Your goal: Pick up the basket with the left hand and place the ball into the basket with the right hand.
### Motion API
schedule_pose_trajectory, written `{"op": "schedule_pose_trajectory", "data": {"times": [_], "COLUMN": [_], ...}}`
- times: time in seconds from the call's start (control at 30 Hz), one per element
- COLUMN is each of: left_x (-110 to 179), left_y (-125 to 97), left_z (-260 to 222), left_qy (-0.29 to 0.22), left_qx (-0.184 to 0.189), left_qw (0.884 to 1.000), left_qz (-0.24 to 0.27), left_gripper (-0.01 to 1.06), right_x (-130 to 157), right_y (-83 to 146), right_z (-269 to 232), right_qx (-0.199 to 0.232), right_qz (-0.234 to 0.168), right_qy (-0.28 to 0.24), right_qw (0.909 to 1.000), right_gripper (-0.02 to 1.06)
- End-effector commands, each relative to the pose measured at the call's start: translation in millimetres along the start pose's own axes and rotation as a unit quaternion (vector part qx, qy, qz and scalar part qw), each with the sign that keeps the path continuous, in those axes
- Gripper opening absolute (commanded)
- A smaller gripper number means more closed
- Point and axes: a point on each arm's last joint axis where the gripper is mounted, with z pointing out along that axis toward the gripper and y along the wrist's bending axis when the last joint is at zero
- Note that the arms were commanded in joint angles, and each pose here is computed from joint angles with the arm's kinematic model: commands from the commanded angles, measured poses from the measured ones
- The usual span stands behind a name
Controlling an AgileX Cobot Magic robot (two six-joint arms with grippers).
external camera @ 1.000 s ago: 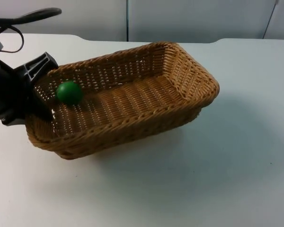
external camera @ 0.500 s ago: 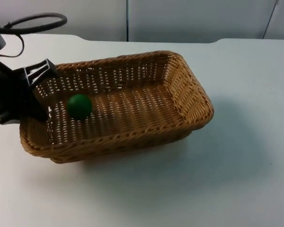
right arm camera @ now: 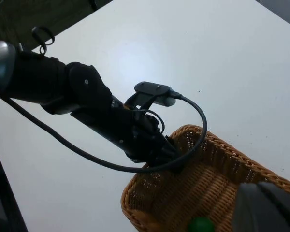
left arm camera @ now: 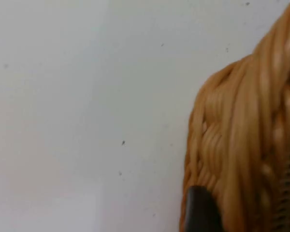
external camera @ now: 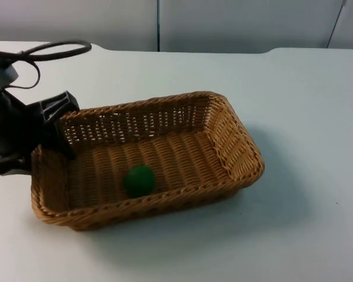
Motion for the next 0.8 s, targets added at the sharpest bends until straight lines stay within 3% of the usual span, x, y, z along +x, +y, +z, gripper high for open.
{"op": "schedule_pose_trajectory", "data": {"times": [0.0, 0.23, 0.43, 0.57, 0.77], "left_x": [-6.6, -21.8, -29.0, -35.2, -48.3], "left_y": [-6.8, -25.0, -28.1, -24.5, -2.1], "left_z": [-2.8, -11.0, -14.8, -17.9, -26.6], "left_qy": [-0.001, 0.007, 0.007, 0.002, -0.006], "left_qx": [0.012, 0.039, 0.021, 0.001, -0.016], "left_qw": [1.000, 0.998, 0.996, 0.995, 0.997], "left_qz": [0.010, 0.058, 0.087, 0.103, 0.078], "left_gripper": [0.56, 0.63, 0.63, 0.63, 0.63], "right_x": [-4.0, -4.5, -4.7, -5.2, -6.8], "right_y": [3.3, 3.5, 3.4, 3.0, 2.3], "right_z": [-4.9, -4.9, -4.9, -4.9, -5.0], "right_qx": [-0.005, -0.007, -0.006, -0.004, 0.000], "right_qz": [0.003, 0.004, 0.004, 0.004, 0.004], "right_qy": [-0.018, -0.021, -0.022, -0.024, -0.033], "right_qw": [0.9998, 0.9998, 0.9997, 0.9997, 0.9994], "right_gripper": [0.00, 0.00, 0.00, 0.00, 0.00]}}
